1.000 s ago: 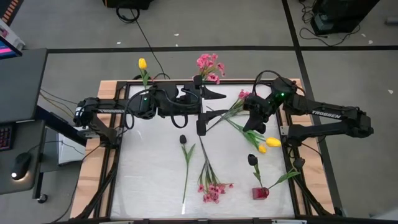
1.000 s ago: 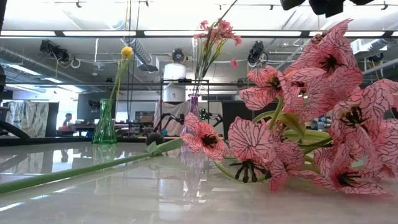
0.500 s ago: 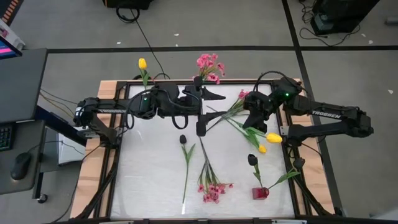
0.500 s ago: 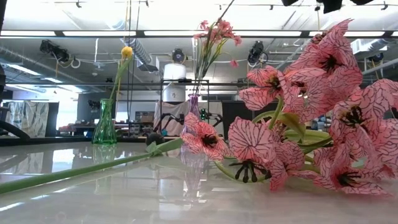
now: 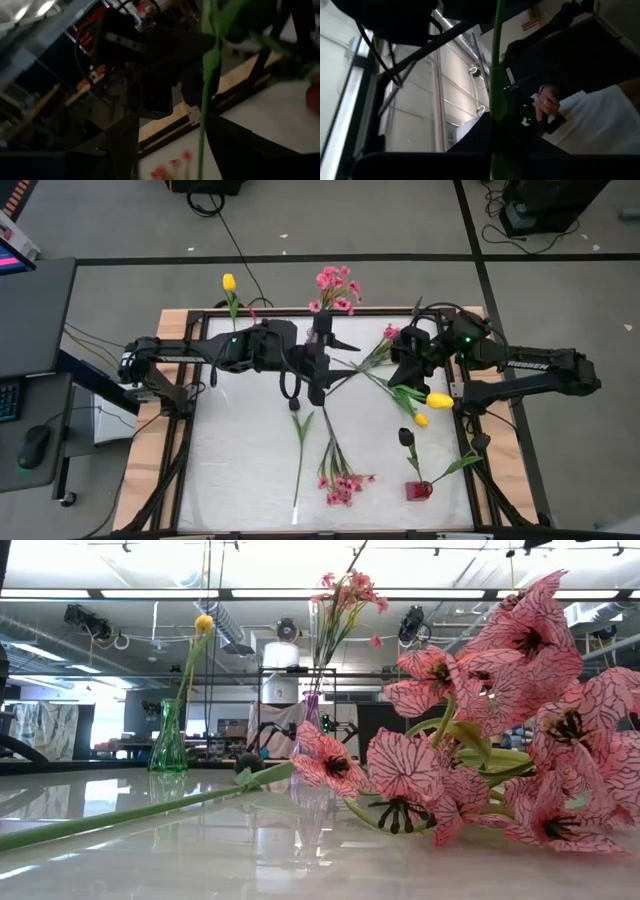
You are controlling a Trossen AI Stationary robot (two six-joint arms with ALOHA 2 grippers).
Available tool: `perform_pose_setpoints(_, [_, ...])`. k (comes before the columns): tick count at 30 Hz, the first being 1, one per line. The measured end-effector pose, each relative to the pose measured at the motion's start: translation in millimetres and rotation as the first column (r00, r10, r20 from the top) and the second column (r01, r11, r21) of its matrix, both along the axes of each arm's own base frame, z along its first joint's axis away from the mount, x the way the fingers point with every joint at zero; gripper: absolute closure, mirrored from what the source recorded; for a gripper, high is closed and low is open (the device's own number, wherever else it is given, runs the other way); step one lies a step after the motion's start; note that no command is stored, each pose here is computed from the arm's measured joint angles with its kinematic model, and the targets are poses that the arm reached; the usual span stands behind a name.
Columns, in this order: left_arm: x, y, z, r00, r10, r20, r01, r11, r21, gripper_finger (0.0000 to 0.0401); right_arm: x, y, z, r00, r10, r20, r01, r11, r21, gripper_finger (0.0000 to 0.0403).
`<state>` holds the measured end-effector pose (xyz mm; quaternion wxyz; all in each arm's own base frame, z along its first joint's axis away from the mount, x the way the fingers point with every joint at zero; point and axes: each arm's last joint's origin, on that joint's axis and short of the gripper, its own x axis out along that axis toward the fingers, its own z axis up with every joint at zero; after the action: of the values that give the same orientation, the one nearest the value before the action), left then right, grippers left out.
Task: Sort flowers into vase by color
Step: Put the top yellow flower into the green vase
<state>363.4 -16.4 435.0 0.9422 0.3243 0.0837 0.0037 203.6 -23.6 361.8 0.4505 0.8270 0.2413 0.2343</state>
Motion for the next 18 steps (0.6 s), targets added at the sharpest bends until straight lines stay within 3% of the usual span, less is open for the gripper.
perform_pose_setpoints(5, [4.8,-14.5,-5.6,0.997,-0.071,-0.029,0.076,0.977,0.201,0.0168,2.1,4.9,0.3,0.999,-0.041,-0.01,0.041,0.998,0.037,0.036])
perform_pose_setpoints(11, [14.6,-24.9,-7.1,0.995,-0.098,0.033,0.089,0.973,0.215,0.0168,3.7,3.8,0.3,0.992,-0.128,-0.009,0.128,0.99,0.056,0.036])
perform_pose_setpoints(18, [21.2,-25.7,-8.9,0.993,-0.095,0.07,0.08,0.977,0.195,0.0168,4.9,8.1,0.0,0.992,-0.129,-0.009,0.129,0.99,0.06,0.036])
